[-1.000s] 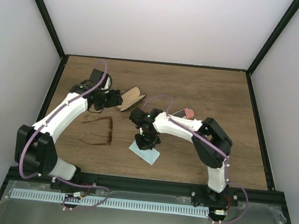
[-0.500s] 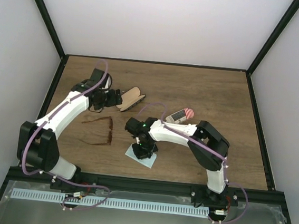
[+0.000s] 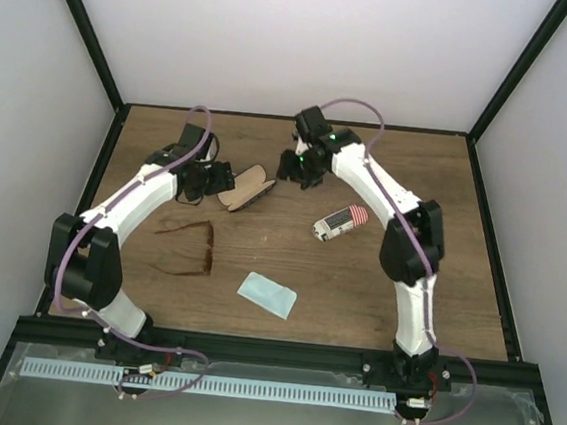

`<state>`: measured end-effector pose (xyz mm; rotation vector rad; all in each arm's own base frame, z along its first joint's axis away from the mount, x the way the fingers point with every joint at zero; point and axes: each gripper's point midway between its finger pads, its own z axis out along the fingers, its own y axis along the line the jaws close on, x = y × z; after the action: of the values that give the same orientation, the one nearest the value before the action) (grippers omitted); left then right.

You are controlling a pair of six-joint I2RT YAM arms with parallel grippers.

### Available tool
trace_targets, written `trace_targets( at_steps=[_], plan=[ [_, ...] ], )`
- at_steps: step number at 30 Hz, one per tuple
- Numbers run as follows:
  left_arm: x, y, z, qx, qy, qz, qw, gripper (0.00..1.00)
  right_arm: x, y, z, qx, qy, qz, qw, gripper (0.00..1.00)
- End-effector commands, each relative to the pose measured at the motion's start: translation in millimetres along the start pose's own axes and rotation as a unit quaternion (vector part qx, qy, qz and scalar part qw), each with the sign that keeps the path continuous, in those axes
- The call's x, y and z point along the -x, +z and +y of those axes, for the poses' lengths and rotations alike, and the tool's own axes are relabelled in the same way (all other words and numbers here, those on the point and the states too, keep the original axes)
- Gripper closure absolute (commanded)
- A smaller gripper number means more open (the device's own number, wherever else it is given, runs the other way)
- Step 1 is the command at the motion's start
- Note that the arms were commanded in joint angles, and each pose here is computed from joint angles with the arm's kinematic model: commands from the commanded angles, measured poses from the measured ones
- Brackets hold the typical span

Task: Organize the sunglasses
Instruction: Adjust the sunglasses case at the center of the board.

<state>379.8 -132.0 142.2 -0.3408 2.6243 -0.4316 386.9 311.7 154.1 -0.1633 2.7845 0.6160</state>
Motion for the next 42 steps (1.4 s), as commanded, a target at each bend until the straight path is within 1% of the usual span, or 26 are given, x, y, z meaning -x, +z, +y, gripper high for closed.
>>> trace_targets(
  at_steps=[1, 2, 3, 5, 7, 8, 10, 13, 16, 17, 20, 23, 27, 31, 33, 37, 40, 42],
  plan=[
    [11.6, 7.7, -8.1, -0.017, -0.012, -0.017, 1.0, 0.27, 37.1, 61.3, -7.5, -0.016, -0.011, 0.025, 0.999, 0.43],
    [13.5, 14.0, -7.6, -0.013, -0.012, -0.014, 1.0, 0.31, 45.1, 71.1, -8.9, -0.016, -0.008, 0.029, 0.999, 0.39],
    [13.9, 20.7, -7.1, -0.007, -0.011, -0.009, 1.0, 0.33, 57.3, 71.1, -6.5, -0.007, -0.004, 0.021, 1.0, 0.38],
    [12.5, 36.0, -5.4, 0.002, -0.01, 0.003, 1.0, 0.37, 67.1, 89.9, -13.9, 0.006, 0.008, 0.022, 1.0, 0.38],
    [7.0, 51.7, -6.4, 0.004, -0.006, 0.021, 1.0, 0.42, 67.4, 99.6, -21.2, 0.018, 0.017, 0.026, 0.999, 0.38],
    [3.4, 57.5, -7.6, 0.003, -0.003, 0.031, 1.0, 0.45, 60.3, 107.9, -27.0, 0.019, 0.019, 0.036, 0.999, 0.39],
    [-5.2, 67.8, -10.4, 0.005, 0.006, 0.047, 0.999, 0.5, 51.7, 115.9, -30.1, 0.026, 0.009, 0.047, 0.999, 0.42],
    [-20.9, 78.6, -14.8, 0.007, 0.016, 0.073, 0.997, 0.53, 39.8, 120.9, -33.5, 0.029, -0.002, 0.061, 0.998, 0.53],
    [-35.2, 87.0, -14.1, 0.011, 0.017, 0.1, 0.995, 0.52, 26.8, 124.0, -35.7, 0.035, -0.012, 0.081, 0.996, 0.63],
    [-38.4, 88.5, -13.2, 0.014, 0.018, 0.105, 0.994, 0.52, 27.5, 114.9, -30.1, 0.045, -0.019, 0.077, 0.996, 0.66],
    [-45.4, 92.0, -6.6, 0.026, 0.017, 0.114, 0.993, 0.5, 17.7, 106.5, -22.0, 0.062, -0.03, 0.082, 0.994, 0.76],
    [-52.0, 94.5, -3.3, 0.029, 0.016, 0.125, 0.992, 0.48, 4.5, 101.4, -20.5, 0.061, -0.039, 0.09, 0.993, 0.8],
    [-74.7, 107.0, 8.0, 0.041, 0.013, 0.161, 0.986, 0.47, -14.5, 102.0, -30.7, 0.049, -0.038, 0.104, 0.993, 0.83],
    [-86.4, 109.6, 13.3, 0.052, 0.014, 0.174, 0.983, 0.47, -23.0, 97.2, -36.8, 0.039, -0.036, 0.104, 0.993, 0.85],
    [-88.2, 108.8, 14.9, 0.055, 0.014, 0.174, 0.983, 0.47, -17.1, 86.8, -34.2, 0.038, -0.04, 0.085, 0.995, 0.88],
    [-90.4, 108.8, 19.9, 0.064, 0.015, 0.174, 0.982, 0.47, -4.3, 65.5, -25.5, 0.037, -0.049, 0.063, 0.996, 0.89],
    [-93.4, 111.5, 24.9, 0.074, 0.015, 0.178, 0.981, 0.47, 8.6, 47.3, -14.8, 0.047, -0.063, 0.034, 0.996, 0.89],
    [-96.4, 113.6, 27.4, 0.078, 0.013, 0.182, 0.98, 0.47, 13.1, 39.6, -12.0, 0.043, -0.066, 0.031, 0.996, 0.88]
  ],
)
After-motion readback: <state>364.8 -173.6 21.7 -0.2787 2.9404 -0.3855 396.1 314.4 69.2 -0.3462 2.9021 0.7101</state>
